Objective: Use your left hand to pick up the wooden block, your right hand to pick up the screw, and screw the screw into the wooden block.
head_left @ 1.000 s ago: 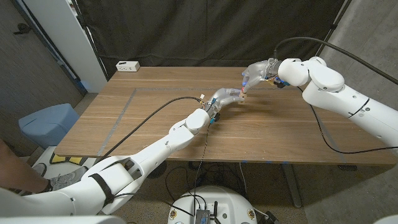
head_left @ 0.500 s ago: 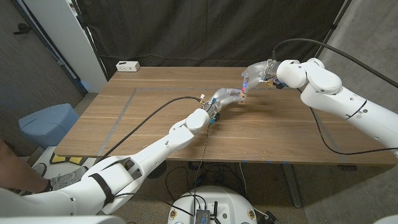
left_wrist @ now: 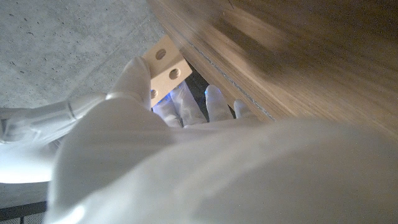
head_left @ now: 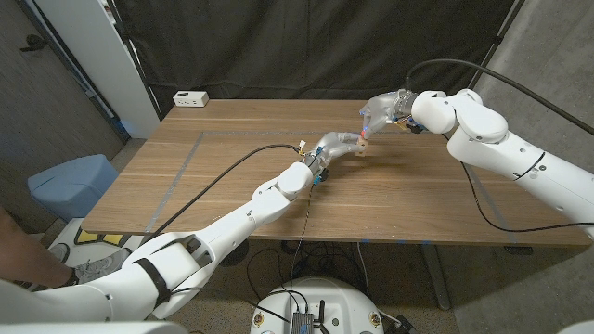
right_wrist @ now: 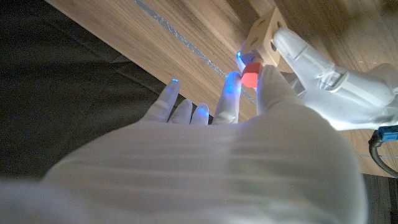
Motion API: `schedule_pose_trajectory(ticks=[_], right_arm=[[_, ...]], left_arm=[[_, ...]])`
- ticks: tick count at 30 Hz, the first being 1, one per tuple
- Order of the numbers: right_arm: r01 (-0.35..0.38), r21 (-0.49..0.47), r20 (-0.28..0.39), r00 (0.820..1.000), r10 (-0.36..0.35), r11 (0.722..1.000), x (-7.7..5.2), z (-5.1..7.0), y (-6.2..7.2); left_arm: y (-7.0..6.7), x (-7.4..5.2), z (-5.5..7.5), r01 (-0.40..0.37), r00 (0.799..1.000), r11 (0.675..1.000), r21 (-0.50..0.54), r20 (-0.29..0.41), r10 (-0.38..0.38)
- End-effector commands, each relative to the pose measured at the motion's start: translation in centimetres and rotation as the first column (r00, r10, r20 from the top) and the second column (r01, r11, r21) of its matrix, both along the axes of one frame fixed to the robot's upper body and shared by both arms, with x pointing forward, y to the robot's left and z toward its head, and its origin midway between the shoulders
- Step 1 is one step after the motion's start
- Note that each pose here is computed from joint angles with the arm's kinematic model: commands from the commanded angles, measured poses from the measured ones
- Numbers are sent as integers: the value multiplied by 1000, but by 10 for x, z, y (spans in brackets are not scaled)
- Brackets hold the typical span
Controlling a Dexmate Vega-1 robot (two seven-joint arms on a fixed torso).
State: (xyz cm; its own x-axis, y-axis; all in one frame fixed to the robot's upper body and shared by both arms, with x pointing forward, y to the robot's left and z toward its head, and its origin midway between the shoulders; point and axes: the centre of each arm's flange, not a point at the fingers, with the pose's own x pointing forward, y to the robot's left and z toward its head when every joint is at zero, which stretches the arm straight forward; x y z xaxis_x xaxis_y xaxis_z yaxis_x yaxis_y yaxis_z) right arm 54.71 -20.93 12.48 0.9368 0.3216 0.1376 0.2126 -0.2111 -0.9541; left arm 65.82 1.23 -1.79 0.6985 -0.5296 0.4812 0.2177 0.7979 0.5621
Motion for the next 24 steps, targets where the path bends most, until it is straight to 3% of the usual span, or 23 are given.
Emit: schedule_pose_trajectory(ticks=[1, 24], right_arm=[[-4, 1, 13, 1000, 4, 1000, 3, -1, 1], [-9, 11, 36, 999, 9, 1000, 5, -2, 1]], left_arm=[[1, 2, 0, -2, 1000, 1000, -2, -5, 2], [1, 3, 0, -3, 1000, 1000, 1, -6, 3]])
